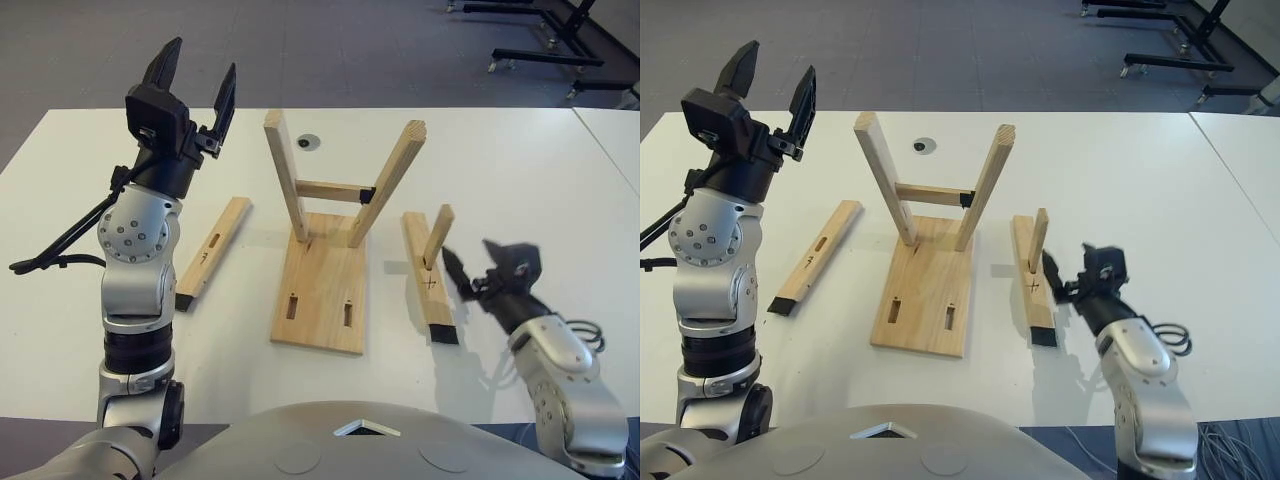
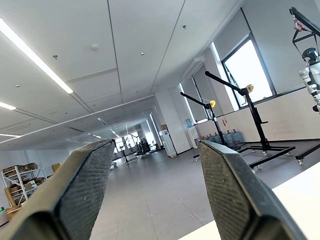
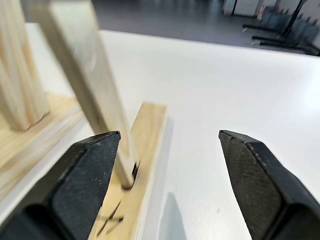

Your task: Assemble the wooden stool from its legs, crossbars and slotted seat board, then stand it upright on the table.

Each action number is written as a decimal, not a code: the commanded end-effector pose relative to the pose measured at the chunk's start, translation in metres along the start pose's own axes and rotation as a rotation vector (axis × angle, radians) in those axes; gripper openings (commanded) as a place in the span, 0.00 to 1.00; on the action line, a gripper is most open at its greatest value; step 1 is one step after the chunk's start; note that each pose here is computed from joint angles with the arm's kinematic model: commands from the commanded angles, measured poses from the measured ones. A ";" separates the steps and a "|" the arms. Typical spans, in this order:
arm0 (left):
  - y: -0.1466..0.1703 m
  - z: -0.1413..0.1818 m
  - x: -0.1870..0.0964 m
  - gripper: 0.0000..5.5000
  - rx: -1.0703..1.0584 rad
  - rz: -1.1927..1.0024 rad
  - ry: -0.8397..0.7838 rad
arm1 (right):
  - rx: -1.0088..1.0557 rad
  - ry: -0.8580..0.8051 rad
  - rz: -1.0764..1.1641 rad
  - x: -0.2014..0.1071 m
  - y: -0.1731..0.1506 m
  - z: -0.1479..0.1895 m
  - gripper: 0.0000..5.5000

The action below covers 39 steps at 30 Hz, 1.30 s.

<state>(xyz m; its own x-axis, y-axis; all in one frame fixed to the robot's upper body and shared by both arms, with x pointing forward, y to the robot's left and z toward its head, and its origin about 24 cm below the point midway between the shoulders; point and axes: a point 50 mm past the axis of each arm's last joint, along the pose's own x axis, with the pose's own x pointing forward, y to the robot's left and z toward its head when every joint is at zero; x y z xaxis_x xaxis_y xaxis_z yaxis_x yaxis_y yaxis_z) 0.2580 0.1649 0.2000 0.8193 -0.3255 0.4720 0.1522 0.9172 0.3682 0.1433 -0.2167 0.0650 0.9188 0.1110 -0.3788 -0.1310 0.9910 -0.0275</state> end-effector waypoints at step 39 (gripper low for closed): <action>-0.007 -0.004 -0.007 0.55 -0.026 0.000 0.049 | -0.082 0.170 -0.029 0.014 0.012 -0.005 0.38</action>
<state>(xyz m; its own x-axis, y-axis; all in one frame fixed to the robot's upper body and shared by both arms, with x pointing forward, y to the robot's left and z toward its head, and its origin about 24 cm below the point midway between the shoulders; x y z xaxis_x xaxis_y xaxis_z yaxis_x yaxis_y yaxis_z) 0.2526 0.1615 0.1946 0.8367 -0.3167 0.4468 0.1610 0.9220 0.3521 0.1412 -0.2018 0.0467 0.7858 0.0873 -0.6123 -0.1870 0.9772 -0.1008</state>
